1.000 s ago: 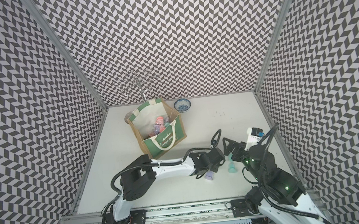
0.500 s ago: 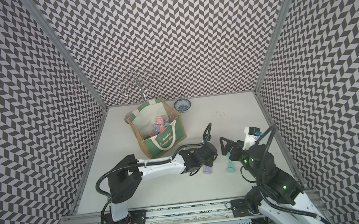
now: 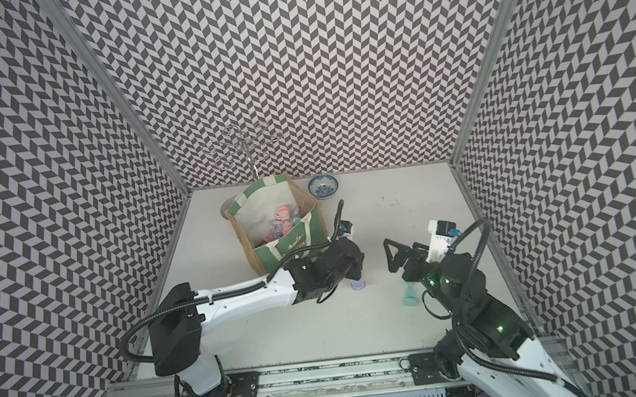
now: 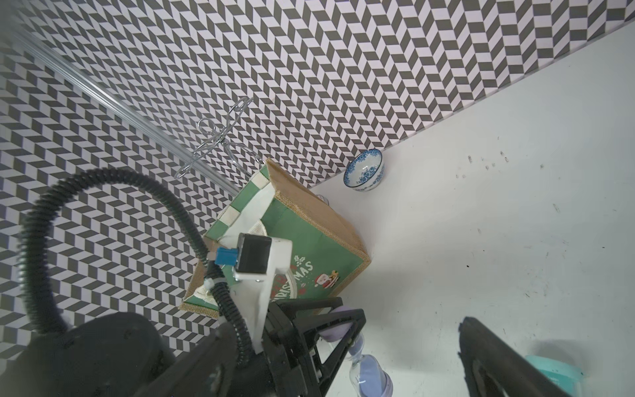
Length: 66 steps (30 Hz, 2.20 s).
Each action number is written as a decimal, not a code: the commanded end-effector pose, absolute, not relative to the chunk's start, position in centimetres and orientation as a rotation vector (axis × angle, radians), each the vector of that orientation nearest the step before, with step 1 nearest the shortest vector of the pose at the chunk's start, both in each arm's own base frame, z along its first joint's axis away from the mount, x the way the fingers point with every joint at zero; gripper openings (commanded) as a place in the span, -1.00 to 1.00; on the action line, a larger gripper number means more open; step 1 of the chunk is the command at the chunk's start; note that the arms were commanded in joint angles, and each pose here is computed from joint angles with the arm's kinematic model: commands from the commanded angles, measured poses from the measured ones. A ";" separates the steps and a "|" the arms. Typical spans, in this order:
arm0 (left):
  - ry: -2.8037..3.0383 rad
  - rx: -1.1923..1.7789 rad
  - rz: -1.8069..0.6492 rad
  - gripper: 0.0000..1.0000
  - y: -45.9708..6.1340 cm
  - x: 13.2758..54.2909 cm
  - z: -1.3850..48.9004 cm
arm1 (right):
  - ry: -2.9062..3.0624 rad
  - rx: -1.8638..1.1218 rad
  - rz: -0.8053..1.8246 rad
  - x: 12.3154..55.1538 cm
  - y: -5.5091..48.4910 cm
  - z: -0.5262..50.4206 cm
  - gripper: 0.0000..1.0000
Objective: Put the hourglass into the canvas bag
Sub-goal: Pick up the hourglass from the center of the board, then place the hourglass in the canvas bag.
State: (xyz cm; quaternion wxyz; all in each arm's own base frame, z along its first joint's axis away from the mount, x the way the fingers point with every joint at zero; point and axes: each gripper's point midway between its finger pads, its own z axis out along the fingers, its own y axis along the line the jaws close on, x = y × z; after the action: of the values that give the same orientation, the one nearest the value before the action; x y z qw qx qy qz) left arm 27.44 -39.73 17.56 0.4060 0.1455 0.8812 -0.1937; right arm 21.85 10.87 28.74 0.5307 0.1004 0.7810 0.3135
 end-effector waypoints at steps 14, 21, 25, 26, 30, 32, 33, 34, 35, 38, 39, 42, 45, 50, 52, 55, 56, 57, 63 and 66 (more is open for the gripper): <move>1.889 0.085 -0.493 -0.29 -27.8 31.5 34.5 | 1.748 0.062 0.940 23.6 15.8 31.8 0.99; 1.846 -0.050 -0.407 -0.29 -21.7 34.1 37.1 | 1.742 -0.032 1.030 24.4 18.6 31.5 0.99; 1.852 -0.111 -0.356 -0.29 -19.0 35.9 37.0 | 1.729 -0.120 1.077 24.6 20.3 31.7 0.98; 1.859 -0.123 -0.343 -0.29 -18.5 36.4 36.8 | 1.728 -0.127 1.081 24.7 20.5 31.7 0.98; 1.889 -0.167 -0.322 -0.29 -17.0 38.8 35.7 | 1.735 -0.143 1.090 25.3 21.2 31.3 0.98; 1.913 -0.171 -0.317 -0.29 -16.5 40.0 34.8 | 1.744 -0.146 1.091 25.4 21.4 30.9 0.98; 1.930 -0.178 -0.312 -0.29 -16.2 40.7 34.2 | 1.749 -0.143 1.090 25.6 21.5 30.7 0.99; 1.949 -0.182 -0.305 -0.30 -16.0 41.4 33.5 | 1.752 -0.139 1.091 25.6 21.5 30.6 0.99; 1.971 -0.182 -0.301 -0.30 -15.9 41.9 32.7 | 1.758 -0.137 1.090 25.7 21.5 30.4 0.98; 2.026 -0.183 -0.319 -0.30 -15.9 43.2 30.5 | 1.763 -0.139 1.078 25.8 21.5 30.1 0.98; 2.042 -0.180 -0.333 -0.30 -16.1 43.6 29.6 | 1.765 -0.130 1.072 25.9 21.4 30.0 0.98; 2.085 -0.172 -0.347 -0.30 -16.5 44.7 27.5 | 1.769 -0.124 1.072 26.0 21.4 29.9 0.99; 2.145 -0.183 -0.317 -0.30 -16.3 45.4 25.1 | 1.779 -0.121 1.066 26.0 21.4 29.6 0.99; 2.202 -0.206 -0.268 -0.29 -15.5 45.8 21.6 | 1.784 -0.110 1.066 26.2 21.4 29.2 0.98; 2.225 -0.215 -0.238 -0.29 -15.1 45.9 20.4 | 1.793 -0.114 1.063 26.4 21.5 28.9 0.99; 2.247 -0.230 -0.203 -0.21 -14.7 45.9 19.0 | 1.805 -0.105 1.063 26.5 21.6 28.7 0.99; 2.253 -0.232 -0.197 -0.19 -14.6 46.0 18.7 | 1.805 -0.106 1.064 26.5 21.6 28.7 0.99; 2.256 -0.233 -0.195 -0.16 -14.5 46.0 18.7 | 1.802 -0.106 1.063 26.6 21.6 28.8 0.99; 2.235 -0.238 -0.213 0.14 -14.5 45.7 19.7 | 1.806 -0.101 1.047 26.8 21.5 28.8 0.98; 2.212 -0.240 -0.227 0.24 -14.5 45.6 20.9 | 1.809 -0.104 1.044 26.8 21.5 28.7 0.99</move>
State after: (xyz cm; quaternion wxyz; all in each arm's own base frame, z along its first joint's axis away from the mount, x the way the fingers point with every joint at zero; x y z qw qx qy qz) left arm 45.57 -15.08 18.49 0.4106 -0.0838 0.9040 -0.0847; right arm 26.49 21.38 27.50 0.4829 -0.0415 0.7634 0.4270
